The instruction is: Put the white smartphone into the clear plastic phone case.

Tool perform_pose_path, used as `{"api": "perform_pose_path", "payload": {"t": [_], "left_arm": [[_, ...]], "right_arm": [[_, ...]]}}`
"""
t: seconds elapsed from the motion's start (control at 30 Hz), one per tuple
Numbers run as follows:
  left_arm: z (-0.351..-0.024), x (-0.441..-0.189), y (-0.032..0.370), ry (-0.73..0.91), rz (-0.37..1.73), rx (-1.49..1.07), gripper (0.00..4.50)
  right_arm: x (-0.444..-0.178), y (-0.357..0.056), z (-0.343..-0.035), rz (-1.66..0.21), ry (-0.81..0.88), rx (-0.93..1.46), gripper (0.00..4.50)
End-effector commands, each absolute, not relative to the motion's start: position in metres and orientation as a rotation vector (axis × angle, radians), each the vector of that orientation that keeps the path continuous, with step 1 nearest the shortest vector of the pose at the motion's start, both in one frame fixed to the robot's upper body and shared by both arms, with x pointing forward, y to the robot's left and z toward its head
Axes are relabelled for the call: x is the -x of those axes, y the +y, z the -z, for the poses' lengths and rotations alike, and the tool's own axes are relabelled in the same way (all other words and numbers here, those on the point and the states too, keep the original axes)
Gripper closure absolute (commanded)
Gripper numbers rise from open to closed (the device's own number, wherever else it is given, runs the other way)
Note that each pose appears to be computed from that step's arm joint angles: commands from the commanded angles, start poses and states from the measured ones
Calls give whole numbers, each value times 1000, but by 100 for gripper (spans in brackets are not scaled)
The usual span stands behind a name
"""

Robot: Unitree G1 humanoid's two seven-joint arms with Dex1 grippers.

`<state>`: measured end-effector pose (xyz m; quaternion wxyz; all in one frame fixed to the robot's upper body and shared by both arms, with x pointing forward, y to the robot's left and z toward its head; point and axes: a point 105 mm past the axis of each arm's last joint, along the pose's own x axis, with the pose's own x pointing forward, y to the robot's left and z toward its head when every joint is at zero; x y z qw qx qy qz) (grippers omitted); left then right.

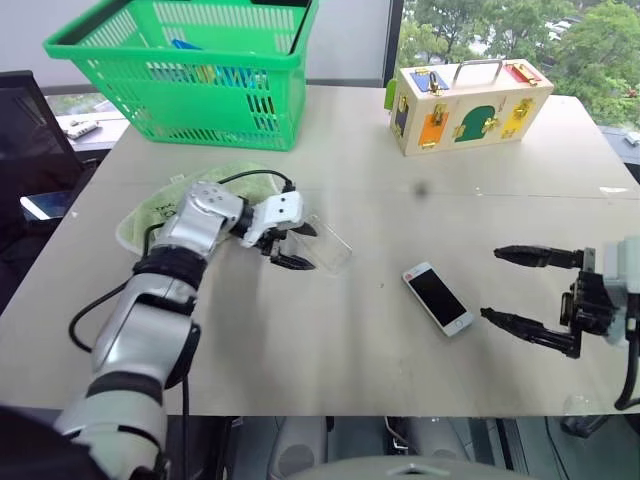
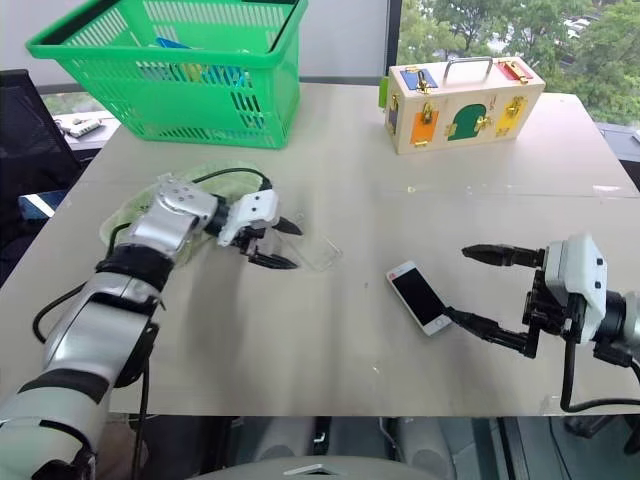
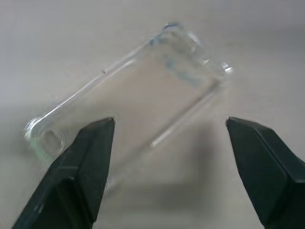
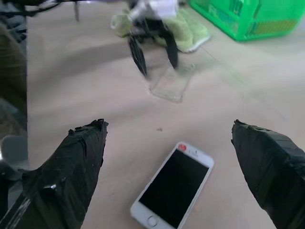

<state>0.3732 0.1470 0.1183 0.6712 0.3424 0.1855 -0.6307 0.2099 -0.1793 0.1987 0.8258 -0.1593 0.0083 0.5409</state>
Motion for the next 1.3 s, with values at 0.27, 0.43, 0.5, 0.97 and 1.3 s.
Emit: {"api": "perform_pose_path", "payload": {"t": [0.27, 0.43, 0.5, 0.97, 1.3], "left_arm": [[-111, -369, 151, 560, 1474, -695, 250], [-137, -339, 132, 541, 1496, -507, 444], [-143, -323, 123, 553, 1480, -482, 444], [-112, -289, 91, 500, 1365, -595, 444], [-97, -291, 79, 419, 1544, -688, 444]], "right_arm": [[-204, -172, -201, -1163, -2, 355, 0], [-204, -169, -195, -1094, 0, 360, 0], [-205, -167, -196, -1082, -11, 347, 0], [-229, -160, -210, -1212, -26, 380, 0], [-230, -155, -208, -1234, -11, 395, 0]]}}
